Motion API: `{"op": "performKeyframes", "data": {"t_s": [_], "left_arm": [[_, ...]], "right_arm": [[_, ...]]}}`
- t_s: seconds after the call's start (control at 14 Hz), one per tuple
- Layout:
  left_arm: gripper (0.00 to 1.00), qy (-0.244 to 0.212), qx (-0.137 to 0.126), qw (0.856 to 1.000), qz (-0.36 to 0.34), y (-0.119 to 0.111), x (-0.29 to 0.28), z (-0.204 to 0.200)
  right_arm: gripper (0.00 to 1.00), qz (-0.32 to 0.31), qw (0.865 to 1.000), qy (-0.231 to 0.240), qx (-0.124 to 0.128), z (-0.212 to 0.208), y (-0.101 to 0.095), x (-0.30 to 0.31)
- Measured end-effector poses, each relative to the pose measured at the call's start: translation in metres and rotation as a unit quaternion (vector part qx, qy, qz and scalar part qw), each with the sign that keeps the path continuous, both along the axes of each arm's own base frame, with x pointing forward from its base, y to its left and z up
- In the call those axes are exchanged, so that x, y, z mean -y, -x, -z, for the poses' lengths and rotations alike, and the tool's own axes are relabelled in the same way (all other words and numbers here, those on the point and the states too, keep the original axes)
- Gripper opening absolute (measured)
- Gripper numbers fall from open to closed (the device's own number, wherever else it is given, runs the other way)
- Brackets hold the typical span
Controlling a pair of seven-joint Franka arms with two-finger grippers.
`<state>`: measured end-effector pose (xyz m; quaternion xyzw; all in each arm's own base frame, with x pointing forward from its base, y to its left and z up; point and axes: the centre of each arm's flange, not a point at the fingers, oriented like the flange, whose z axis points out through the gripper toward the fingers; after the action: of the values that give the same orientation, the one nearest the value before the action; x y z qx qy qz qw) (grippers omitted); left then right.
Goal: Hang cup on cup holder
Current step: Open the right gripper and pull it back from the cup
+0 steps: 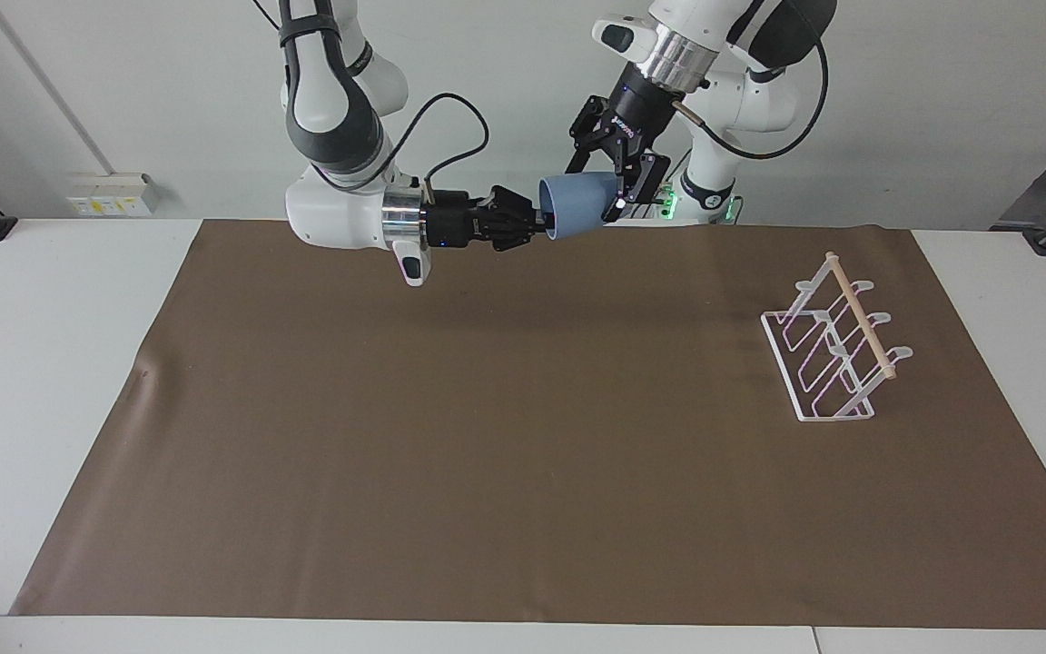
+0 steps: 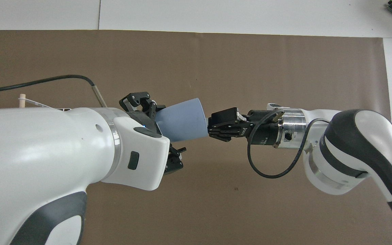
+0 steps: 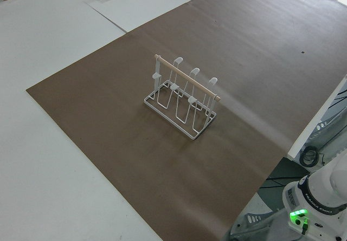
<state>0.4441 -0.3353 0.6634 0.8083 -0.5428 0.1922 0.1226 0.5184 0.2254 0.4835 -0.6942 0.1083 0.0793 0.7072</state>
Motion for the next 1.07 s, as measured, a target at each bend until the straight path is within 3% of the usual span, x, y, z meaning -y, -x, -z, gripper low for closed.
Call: {"op": "performKeyframes", "data": {"t_s": [0.85,1.07], "left_arm": [[1.0,0.003,-0.005,1.0,-0.019,0.0,0.0008,0.0016],[0.87,0.004,0.002,1.0,-0.023,-0.0025,-0.0011,0.0001]], "right_arm": [[0.05,0.001,1.0,-0.002,0.002,-0.0015,-0.0021,0.0049],[0.05,0.002,1.0,-0.002,0.002,-0.0014,-0.0022,0.0055]]}}
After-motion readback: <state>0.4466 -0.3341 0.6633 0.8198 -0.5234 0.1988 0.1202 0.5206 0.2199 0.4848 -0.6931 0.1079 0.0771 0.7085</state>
